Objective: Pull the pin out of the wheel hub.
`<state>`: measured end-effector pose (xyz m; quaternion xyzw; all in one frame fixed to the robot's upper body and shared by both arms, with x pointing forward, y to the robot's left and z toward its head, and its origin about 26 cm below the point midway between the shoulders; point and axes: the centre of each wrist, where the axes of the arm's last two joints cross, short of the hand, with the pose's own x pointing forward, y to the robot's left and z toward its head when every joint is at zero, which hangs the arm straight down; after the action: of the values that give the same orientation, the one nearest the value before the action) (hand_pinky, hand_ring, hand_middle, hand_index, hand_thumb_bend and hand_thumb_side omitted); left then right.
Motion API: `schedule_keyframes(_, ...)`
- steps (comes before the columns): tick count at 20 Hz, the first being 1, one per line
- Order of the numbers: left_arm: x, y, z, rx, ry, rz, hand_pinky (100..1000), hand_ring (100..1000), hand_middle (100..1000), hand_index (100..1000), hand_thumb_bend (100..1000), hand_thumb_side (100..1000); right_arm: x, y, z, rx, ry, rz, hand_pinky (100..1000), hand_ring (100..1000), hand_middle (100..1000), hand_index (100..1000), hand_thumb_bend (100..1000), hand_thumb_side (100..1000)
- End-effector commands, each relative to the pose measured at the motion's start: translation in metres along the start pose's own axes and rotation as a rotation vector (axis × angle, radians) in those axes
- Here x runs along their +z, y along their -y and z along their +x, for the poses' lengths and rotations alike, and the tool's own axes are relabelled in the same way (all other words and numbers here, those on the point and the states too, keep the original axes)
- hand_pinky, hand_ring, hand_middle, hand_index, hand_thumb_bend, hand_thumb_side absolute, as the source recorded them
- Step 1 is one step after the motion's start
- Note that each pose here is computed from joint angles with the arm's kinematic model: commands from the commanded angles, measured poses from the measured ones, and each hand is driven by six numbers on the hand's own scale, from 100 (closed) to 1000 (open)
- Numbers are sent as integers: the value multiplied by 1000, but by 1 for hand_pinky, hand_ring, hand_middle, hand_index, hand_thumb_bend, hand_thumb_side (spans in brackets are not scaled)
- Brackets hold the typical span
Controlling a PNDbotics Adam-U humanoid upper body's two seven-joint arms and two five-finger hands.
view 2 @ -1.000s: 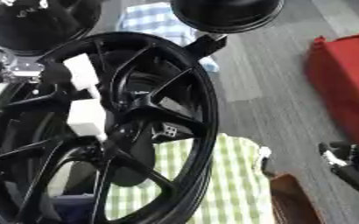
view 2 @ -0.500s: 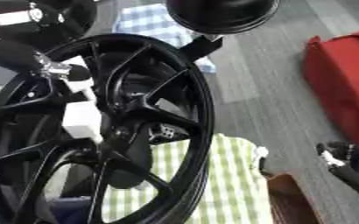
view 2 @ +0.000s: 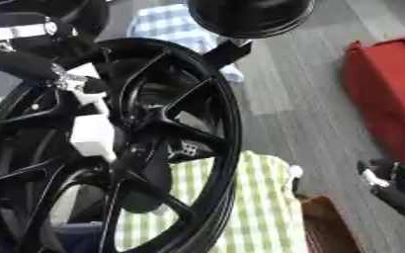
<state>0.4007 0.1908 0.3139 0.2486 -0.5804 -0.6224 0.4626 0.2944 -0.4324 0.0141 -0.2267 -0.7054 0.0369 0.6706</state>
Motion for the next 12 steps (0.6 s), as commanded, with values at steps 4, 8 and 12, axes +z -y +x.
schedule_keyframes(4, 6, -10, -8, -13, -20, 5, 781, 728, 709, 836, 605, 538, -5, 8, 10, 24, 34, -1, 606, 629, 518, 678, 354, 365)
schedule_keyframes(8, 7, -11, -8, 1, -14, -9, 750, 678, 635, 809, 567, 503, -5, 8, 10, 22, 34, -2, 607, 629, 518, 678, 354, 366)
schedule_keyframes(12, 9, -12, -7, 12, -11, -11, 717, 626, 583, 769, 510, 439, -5, 8, 10, 21, 34, -2, 606, 628, 518, 678, 355, 366)
